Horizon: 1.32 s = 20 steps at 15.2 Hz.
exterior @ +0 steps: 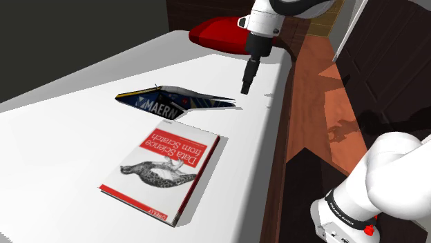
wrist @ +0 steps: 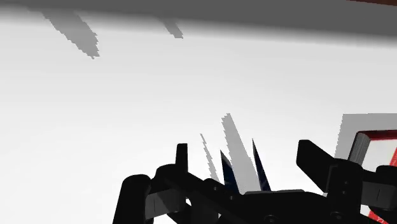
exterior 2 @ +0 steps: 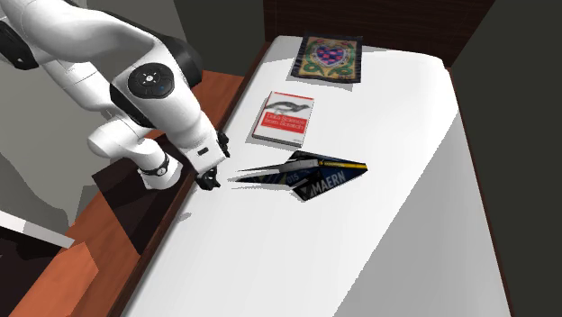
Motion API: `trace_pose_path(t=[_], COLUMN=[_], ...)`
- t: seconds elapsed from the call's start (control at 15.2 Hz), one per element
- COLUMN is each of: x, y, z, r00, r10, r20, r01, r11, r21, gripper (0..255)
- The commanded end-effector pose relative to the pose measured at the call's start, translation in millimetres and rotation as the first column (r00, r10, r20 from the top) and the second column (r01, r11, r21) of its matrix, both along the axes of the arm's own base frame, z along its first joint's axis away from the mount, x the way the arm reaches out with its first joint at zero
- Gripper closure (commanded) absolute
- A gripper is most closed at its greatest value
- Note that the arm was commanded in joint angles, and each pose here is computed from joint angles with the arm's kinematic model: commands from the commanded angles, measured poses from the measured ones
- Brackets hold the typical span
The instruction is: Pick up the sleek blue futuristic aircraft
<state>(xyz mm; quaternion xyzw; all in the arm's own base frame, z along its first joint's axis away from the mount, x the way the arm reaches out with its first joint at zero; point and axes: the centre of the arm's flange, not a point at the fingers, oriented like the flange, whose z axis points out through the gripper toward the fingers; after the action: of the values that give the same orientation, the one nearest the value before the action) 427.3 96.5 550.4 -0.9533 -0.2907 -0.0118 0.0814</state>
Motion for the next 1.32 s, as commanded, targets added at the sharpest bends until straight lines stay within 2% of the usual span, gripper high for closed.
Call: trace_pose_path(t=[0.0,0.26,0.86,0.92,1.25], x=[18,41,41,41,40], y=[22,61,61,61,62], z=[-7,-13,-53,-54,-55], r00=[0.996,0.972,0.972,0.972,0.972], r10=[0.086,0.231,0.231,0.231,0.231], r20=[0.013,0.036,0.036,0.036,0.036], r01=[-0.086,-0.232,-0.232,-0.232,-0.232], r11=[0.996,0.972,0.972,0.972,0.972], r21=[0.010,0.024,0.024,0.024,0.024], gripper=[0,0,0,255,255])
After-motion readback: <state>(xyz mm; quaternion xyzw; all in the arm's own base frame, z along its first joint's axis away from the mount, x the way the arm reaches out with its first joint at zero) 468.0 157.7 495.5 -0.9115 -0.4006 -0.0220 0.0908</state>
